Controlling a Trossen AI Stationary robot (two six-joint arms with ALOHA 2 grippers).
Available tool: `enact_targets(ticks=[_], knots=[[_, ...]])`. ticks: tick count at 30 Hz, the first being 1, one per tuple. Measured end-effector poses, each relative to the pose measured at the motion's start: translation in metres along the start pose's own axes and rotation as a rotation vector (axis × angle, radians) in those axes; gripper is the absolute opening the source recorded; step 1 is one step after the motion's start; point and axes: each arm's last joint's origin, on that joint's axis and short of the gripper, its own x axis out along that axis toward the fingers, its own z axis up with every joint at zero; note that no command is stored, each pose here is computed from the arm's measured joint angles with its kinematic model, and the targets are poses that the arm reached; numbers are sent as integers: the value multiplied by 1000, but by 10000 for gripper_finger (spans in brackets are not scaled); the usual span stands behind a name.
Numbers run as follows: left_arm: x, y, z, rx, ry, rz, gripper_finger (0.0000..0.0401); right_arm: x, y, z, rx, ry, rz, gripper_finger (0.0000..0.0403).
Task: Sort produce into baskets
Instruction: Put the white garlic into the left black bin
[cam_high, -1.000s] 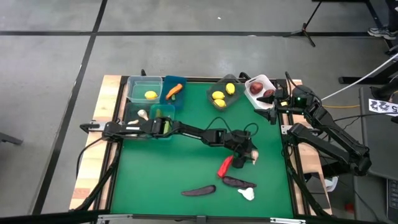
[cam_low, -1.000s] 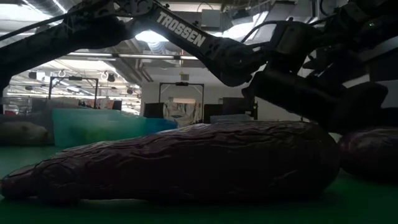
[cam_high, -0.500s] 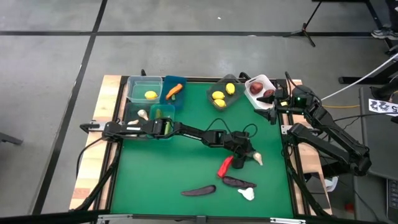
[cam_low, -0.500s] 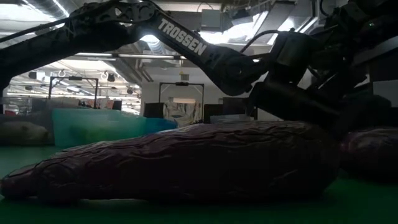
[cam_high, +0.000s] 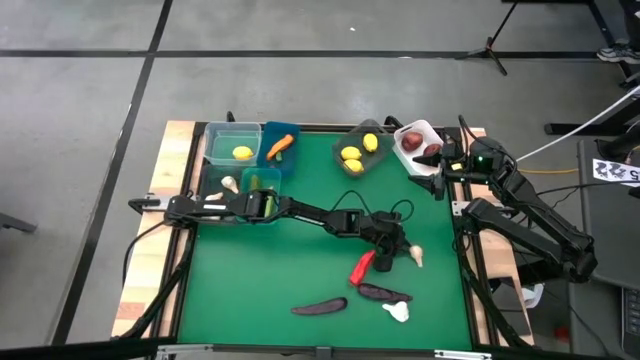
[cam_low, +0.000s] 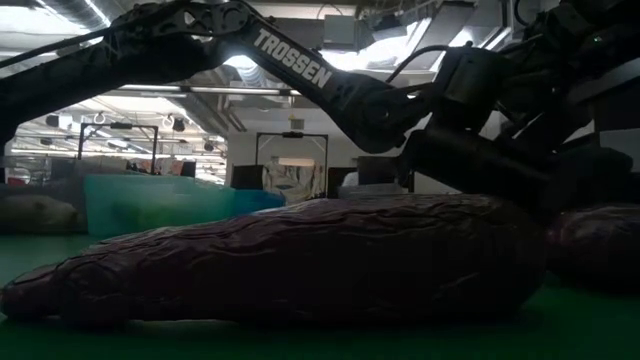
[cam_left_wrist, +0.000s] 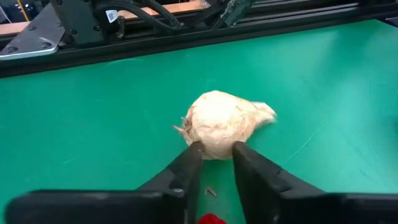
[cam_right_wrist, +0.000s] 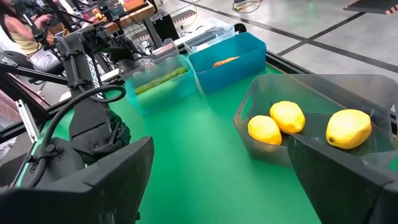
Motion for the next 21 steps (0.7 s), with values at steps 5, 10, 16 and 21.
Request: enact_targets(ticks=[5, 10, 16, 21], knots=[[0, 0, 0, -1, 0, 0, 33, 0, 0, 0, 0, 1, 0, 369], [0, 0, 0, -1, -1, 1, 3, 0, 0, 0, 1, 1, 0, 369], [0, 0, 0, -14, -4, 8, 2, 0, 0, 0, 2, 3, 0, 369], [-2, 5, 2, -74, -2, 15, 1, 0, 0, -1, 4, 7, -1, 369]])
